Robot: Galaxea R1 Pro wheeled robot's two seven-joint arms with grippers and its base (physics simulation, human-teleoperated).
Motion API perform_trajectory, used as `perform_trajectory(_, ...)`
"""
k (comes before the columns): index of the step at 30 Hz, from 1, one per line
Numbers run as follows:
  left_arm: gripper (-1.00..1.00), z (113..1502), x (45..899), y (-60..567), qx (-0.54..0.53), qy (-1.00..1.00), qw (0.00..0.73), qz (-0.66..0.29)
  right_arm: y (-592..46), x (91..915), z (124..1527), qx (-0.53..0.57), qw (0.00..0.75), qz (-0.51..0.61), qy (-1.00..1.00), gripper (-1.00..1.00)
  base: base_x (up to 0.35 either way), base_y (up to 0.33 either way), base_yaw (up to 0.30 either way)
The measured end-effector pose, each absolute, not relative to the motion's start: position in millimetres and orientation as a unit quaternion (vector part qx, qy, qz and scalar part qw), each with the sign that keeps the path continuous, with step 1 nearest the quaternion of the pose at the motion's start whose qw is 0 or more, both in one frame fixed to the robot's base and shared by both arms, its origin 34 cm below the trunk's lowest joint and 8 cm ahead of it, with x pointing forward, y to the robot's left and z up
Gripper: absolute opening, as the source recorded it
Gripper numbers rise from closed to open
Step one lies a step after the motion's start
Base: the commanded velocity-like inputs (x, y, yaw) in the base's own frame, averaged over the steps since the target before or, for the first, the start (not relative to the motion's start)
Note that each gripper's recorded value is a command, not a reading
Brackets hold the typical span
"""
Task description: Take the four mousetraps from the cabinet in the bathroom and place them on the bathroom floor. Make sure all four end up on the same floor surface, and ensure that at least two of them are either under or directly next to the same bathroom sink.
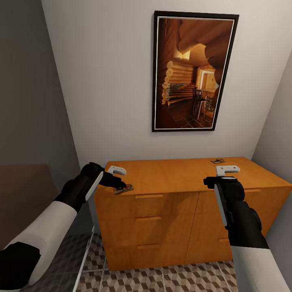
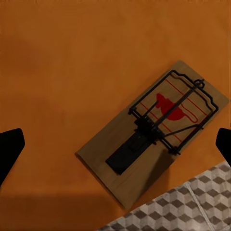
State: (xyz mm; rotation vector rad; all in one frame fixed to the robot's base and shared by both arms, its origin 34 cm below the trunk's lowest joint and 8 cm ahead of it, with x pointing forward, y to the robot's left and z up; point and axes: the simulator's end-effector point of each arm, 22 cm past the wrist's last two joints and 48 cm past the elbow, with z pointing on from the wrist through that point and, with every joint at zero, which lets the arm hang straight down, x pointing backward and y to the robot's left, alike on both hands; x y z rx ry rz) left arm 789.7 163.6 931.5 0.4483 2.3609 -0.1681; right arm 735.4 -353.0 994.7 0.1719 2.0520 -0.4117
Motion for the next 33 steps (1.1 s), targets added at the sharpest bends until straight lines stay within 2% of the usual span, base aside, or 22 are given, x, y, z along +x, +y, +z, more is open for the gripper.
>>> perform_trajectory(11, 1.0, 942.1, 789.8, 156.1, 0.183, 0.908, 0.369, -0.072, -352.5, 735.6, 995.0, 0.069, 0.498, -0.171, 0.847, 1.0, 0.0, 0.0, 0.0)
perform_trajectory(22, 1.0, 944.4, 776.8, 132.3, 0.214, 0.9, 0.357, -0.126, -357.2, 735.0, 995.5, 0.07, 0.498, -0.174, 0.847, 1.0, 0.0, 0.0, 0.0)
perform_trajectory(33, 1.0, 940.7, 778.3, 145.7, 0.225, 0.903, 0.354, -0.097, -358.4, 735.0, 995.7, 0.07, 0.498, -0.174, 0.847, 1.0, 0.0, 0.0, 0.0)
